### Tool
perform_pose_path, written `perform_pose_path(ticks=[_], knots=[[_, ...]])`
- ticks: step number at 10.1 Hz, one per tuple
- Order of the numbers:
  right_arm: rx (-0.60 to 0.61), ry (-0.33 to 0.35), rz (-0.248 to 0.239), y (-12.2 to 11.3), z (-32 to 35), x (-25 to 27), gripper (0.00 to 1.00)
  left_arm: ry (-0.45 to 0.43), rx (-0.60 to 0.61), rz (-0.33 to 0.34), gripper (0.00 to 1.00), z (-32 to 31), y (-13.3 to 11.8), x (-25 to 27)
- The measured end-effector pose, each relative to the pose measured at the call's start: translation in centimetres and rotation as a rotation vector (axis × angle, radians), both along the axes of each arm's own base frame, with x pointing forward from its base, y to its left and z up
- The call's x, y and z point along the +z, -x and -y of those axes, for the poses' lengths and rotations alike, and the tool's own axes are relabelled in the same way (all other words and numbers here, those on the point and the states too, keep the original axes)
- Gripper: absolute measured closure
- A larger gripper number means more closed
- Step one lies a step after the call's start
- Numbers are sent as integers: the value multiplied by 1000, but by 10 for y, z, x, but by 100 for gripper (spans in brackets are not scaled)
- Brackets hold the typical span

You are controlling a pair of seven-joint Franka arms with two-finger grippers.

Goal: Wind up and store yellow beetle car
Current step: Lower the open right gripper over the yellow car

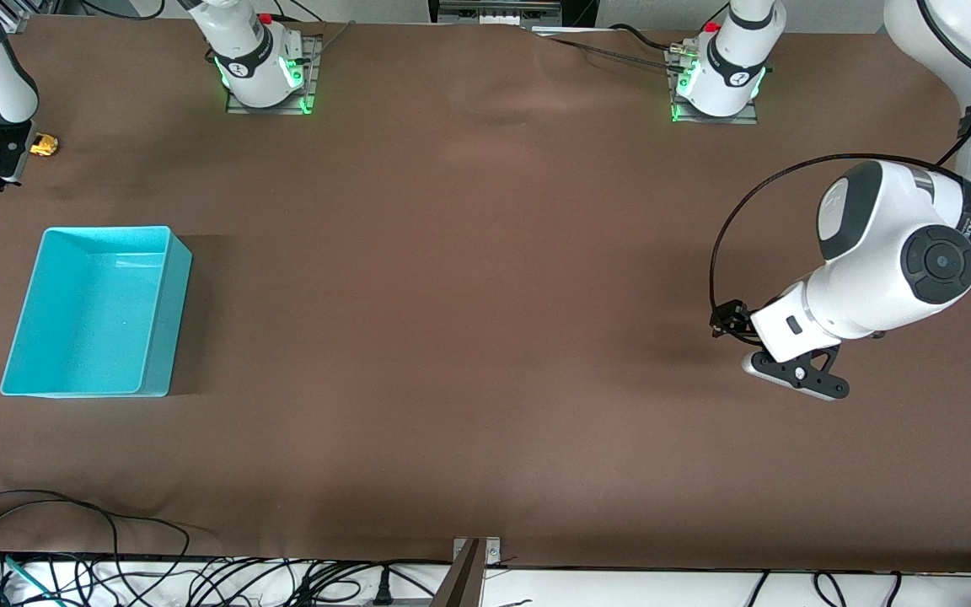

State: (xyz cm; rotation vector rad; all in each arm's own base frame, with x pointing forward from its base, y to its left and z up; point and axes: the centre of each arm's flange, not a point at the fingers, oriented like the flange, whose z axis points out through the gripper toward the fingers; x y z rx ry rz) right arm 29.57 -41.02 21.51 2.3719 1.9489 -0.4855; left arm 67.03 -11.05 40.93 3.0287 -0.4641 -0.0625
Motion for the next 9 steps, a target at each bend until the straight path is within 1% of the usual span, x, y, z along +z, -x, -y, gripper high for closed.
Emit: perform_pose_path(ticks=[7,8,9], knots=[[16,-5,-1,14,10,-12,0,4,-6,-14,0,4,0,-9],[20,-5,-3,15,10,-13,1,4,-6,-14,0,4,0,-9],[23,-7,-7,16,10,-15,9,4,-6,-14,0,4,0,-9]])
